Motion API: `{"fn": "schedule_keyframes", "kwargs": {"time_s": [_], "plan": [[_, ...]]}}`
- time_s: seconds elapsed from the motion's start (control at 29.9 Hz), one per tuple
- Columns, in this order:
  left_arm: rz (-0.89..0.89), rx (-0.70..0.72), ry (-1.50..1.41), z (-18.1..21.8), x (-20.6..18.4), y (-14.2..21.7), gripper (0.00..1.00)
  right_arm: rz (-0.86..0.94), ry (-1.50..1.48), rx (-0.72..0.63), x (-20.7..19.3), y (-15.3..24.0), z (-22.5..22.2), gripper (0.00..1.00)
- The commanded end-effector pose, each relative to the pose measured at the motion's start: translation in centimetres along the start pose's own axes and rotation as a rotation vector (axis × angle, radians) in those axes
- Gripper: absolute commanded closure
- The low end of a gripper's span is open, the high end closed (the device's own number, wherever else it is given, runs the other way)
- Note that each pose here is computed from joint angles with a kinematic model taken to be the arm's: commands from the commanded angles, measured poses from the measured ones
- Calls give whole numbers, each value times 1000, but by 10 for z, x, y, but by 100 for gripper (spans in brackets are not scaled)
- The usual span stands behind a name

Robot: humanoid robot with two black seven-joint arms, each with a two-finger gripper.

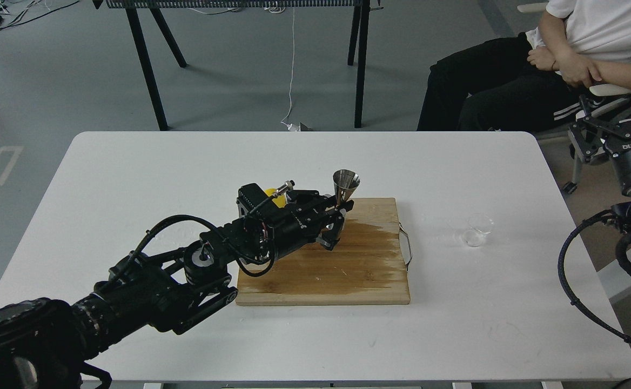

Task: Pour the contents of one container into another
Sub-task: 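Carry the jigger with the left gripper over the cutting board, then lower the jigger onto the board beside the lemon, open left gripper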

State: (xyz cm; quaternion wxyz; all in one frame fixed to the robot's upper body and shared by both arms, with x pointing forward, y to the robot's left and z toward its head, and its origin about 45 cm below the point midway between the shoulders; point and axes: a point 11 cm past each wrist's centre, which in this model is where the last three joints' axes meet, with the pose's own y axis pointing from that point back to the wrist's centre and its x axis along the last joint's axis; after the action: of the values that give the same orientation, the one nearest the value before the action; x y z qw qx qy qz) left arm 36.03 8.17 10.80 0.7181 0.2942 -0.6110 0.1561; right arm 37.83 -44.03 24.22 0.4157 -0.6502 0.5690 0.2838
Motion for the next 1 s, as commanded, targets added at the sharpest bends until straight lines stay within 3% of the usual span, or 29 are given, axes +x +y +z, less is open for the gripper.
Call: {"fn": "schedule_keyframes", "kwargs": {"time_s": [0.0, 0.5, 0.6, 0.64, 0.97], "plan": [[-27, 24, 17, 4, -12, -5, 89, 2, 0, 0, 1, 0, 0, 0], [-57, 85, 8, -12, -21, 0, 83, 5, -3, -2, 2, 1, 2, 0], [-58, 85, 9, -12, -22, 1, 67, 8, -1, 1, 3, 2, 1, 0], [-58, 85, 9, -12, -22, 1, 66, 10, -2, 0, 4, 3, 1, 0], [-58, 81, 13, -10, -23, 1, 66, 26, -1, 18, 8, 4, -5, 0]]}}
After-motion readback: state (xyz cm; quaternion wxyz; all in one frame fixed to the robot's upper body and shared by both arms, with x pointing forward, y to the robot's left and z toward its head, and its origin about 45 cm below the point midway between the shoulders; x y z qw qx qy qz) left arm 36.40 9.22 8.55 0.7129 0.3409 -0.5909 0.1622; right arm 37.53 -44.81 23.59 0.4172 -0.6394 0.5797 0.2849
